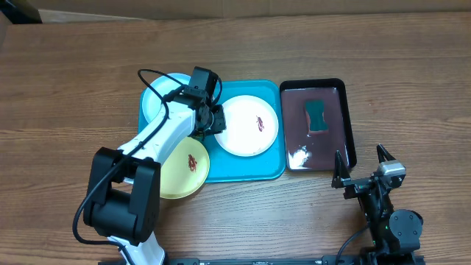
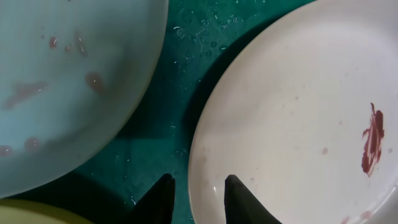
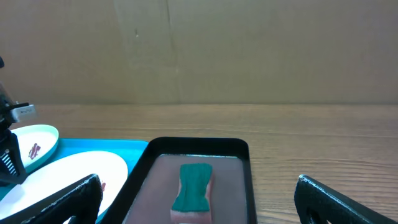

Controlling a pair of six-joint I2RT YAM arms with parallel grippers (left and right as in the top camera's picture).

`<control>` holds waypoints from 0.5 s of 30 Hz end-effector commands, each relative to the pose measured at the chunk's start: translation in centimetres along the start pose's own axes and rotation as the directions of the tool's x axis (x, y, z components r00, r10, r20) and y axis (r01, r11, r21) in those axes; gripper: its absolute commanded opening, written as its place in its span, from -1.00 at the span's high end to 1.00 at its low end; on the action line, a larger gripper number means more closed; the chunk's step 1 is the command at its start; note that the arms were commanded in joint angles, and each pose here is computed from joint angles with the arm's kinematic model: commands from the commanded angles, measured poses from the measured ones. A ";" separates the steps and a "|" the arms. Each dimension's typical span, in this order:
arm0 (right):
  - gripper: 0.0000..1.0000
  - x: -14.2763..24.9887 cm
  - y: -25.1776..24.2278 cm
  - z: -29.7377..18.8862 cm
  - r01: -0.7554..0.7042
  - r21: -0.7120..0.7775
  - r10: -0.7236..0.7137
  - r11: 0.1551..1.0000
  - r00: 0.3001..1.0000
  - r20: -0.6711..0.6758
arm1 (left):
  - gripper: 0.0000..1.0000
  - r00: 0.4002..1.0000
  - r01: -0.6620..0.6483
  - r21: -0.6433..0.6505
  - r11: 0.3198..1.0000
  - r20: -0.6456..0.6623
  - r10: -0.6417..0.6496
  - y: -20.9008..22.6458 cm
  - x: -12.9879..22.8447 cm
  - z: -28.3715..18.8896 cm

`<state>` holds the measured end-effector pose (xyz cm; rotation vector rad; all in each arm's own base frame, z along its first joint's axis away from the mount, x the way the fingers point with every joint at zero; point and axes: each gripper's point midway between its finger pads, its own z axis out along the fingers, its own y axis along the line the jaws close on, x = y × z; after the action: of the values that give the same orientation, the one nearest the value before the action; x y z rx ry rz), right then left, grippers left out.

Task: Clean dirty plates on tray and stack at the side
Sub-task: 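Move the left gripper over the tray to the white plate's left rim, then grip the white plate's left rim with the left gripper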

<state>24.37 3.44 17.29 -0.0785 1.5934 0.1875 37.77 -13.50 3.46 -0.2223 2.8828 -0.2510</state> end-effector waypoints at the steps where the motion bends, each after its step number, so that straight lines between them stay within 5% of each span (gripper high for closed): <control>1: -1.00 0.2 -0.3 0.0 0.004 0.013 -0.004 1.000 1.000 0.002 | 0.42 0.999 0.026 -0.011 1.000 -0.026 -0.027 0.4 0.9 1.3; 15: -1.00 0.2 -0.3 0.0 0.004 0.013 -0.004 1.000 1.000 0.003 | 0.55 0.999 0.022 -0.006 1.000 -0.036 -0.022 0.2 1.2 1.7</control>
<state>24.37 3.44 17.29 -0.0782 1.5934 0.1878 37.69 -13.54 3.01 -0.2482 2.8798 -0.2612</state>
